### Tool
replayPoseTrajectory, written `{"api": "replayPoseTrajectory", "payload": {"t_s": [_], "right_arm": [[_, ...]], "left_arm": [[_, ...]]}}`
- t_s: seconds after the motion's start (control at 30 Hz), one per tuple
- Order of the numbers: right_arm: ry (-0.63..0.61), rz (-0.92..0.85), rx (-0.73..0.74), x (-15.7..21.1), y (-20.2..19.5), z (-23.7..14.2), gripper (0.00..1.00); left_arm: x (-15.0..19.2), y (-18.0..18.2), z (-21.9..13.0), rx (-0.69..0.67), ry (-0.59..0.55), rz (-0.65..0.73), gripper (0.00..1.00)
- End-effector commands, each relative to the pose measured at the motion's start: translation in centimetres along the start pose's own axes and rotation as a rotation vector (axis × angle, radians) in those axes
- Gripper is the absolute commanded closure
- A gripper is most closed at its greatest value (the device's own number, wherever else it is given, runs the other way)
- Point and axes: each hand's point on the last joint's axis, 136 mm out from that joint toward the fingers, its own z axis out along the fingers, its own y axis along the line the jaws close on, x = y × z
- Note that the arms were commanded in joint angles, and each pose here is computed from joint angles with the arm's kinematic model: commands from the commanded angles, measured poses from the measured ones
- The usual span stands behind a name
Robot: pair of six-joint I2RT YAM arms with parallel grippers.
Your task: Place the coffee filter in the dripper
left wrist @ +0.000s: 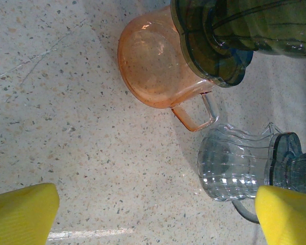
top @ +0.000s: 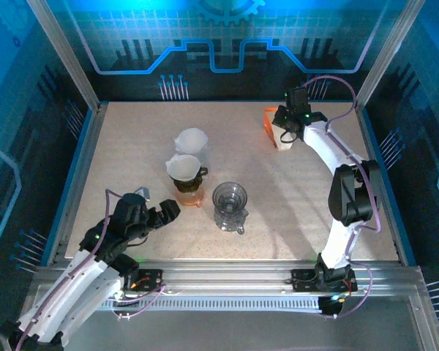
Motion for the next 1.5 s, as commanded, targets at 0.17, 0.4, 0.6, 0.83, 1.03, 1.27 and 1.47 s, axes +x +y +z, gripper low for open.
{"api": "replayPoseTrajectory", "payload": {"t_s": [0.17,0.4,0.6,0.83,1.03,1.27,1.47], "right_arm": [[0.125,-0.317,0.177,1.2,-3.9,1.1,0.61],[0.198,-0.293,0.156,3.9,-4.4,2.5,0.56],[0.157,-0.063,0.05,6.0,-5.4,3.8,0.59],[0.129,0.072,0.015,7.2,-6.7,5.8,0.6],[0.083,0.207,-0.025,7.1,-7.6,6.8,0.62],[0.072,0.252,-0.043,6.7,-7.3,8.0,0.62],[0.081,0.273,-0.043,6.9,-7.2,8.7,0.63]], "left_arm": [[-0.2,-0.5,-0.2,0.023,-0.003,0.008,0.01],[-0.1,-0.4,-0.1,0.023,0.001,-0.002,0.01],[0.2,-0.2,0.3,0.023,0.012,-0.013,0.01],[0.2,-0.3,0.4,0.026,0.016,-0.013,0.01],[0.4,-0.3,0.6,0.024,0.026,-0.019,0.01],[0.4,-0.2,0.9,0.018,0.035,-0.023,0.01],[0.5,-0.1,1.1,0.013,0.038,-0.026,0.01]]}}
